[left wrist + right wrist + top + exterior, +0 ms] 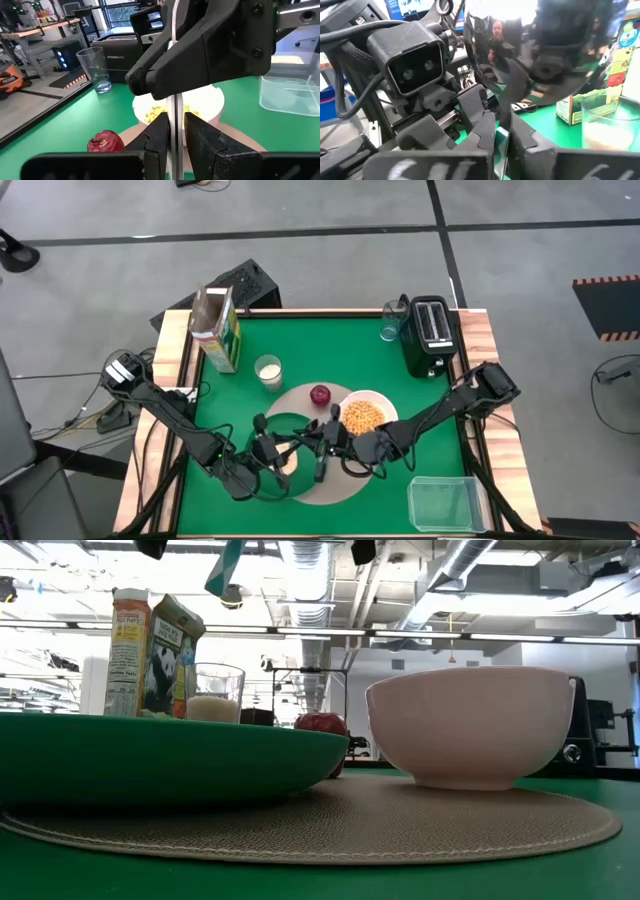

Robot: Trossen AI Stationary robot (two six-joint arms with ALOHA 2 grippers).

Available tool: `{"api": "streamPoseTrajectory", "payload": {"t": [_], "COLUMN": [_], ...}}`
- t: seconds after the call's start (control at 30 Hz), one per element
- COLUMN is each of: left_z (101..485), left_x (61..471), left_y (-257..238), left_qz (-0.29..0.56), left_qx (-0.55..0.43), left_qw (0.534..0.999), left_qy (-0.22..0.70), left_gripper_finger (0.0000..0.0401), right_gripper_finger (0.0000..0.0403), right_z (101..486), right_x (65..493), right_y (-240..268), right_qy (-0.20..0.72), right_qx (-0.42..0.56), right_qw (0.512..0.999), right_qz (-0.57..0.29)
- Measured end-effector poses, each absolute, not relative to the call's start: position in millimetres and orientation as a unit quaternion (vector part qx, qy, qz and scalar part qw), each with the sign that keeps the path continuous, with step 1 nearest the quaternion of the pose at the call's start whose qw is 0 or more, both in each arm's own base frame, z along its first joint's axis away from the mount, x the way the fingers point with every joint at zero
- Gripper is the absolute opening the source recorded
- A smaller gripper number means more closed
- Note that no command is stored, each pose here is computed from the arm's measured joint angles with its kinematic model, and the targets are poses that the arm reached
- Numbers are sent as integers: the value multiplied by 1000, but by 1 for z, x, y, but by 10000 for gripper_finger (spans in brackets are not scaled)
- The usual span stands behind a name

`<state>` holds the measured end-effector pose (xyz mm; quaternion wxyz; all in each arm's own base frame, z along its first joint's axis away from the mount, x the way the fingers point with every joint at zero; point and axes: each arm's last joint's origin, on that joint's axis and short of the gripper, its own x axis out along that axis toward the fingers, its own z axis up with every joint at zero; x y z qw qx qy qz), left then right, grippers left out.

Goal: Arrange a breakfast setting
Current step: Put the white green spoon to the right of the white bowl on the table

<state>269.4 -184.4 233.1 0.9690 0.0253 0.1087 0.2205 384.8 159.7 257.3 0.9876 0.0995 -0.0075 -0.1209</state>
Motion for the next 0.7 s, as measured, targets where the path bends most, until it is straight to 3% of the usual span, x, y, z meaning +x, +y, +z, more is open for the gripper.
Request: {"api": "streamPoseTrajectory", "payload": {"t": [0.17,0.4,0.7], "left_z": [233,249,265], "left_x": [269,252,229], "left_y": [-186,-196,-202], "left_qz": [204,148,58], "left_qx": [22,4,-45], "left_qw": [972,983,988], "left_qy": [114,110,135], "left_gripper_finger": [79,158,232], "right_gripper_finger": [34,34,35], "right_z": [256,264,289], "right_x": [384,372,356], "right_y": [161,166,175], "right_qy": [1,53,53], "right_qx": [76,45,12], "right_qw": [990,995,992], "right_qz": [-115,-74,110]}}
